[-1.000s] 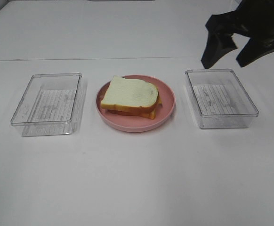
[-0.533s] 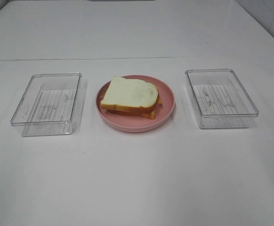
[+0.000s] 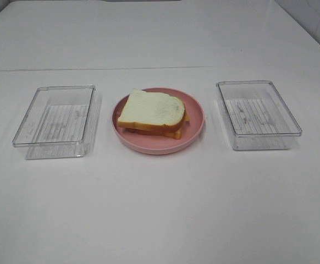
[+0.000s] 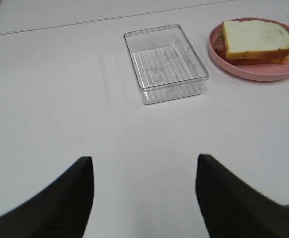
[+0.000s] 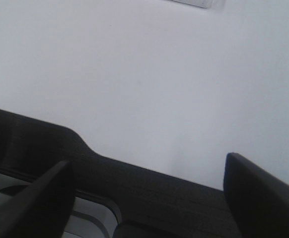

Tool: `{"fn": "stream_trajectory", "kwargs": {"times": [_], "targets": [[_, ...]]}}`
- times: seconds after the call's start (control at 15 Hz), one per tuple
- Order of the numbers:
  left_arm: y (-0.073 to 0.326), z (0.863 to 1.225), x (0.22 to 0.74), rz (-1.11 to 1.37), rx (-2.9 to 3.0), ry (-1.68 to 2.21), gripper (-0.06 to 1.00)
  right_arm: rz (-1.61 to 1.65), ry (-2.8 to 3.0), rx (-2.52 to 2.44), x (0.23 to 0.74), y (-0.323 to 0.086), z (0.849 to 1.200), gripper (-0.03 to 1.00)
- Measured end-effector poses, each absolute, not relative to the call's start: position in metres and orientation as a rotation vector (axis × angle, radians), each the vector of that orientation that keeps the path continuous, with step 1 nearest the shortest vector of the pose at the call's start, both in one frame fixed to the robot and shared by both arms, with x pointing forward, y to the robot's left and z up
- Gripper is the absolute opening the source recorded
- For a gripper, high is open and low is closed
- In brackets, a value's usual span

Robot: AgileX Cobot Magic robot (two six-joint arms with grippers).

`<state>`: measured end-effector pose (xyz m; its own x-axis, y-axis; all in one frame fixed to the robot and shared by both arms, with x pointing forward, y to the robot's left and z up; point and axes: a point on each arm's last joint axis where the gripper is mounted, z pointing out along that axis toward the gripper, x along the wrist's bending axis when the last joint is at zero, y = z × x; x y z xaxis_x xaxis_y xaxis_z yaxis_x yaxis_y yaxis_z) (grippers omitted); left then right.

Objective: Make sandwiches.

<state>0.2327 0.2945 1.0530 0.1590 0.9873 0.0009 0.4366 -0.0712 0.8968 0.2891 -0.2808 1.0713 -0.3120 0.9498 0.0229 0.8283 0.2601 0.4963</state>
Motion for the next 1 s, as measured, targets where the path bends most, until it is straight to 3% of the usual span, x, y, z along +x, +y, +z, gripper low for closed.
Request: {"fn": "stream_trajectory", "kwargs": {"times": [0.13,1.0], "targets": [[0.294,1.053,0.233,0.867,1.636,1.390,0.58,0.732,2.206,1.606,0.268,-0.283,1.048,0.77],[0.294,1.053,0.233,0.873,1.631,1.399,0.58,0.879,2.140,1.482,0.261,-0.282,1.046,0.77]]}}
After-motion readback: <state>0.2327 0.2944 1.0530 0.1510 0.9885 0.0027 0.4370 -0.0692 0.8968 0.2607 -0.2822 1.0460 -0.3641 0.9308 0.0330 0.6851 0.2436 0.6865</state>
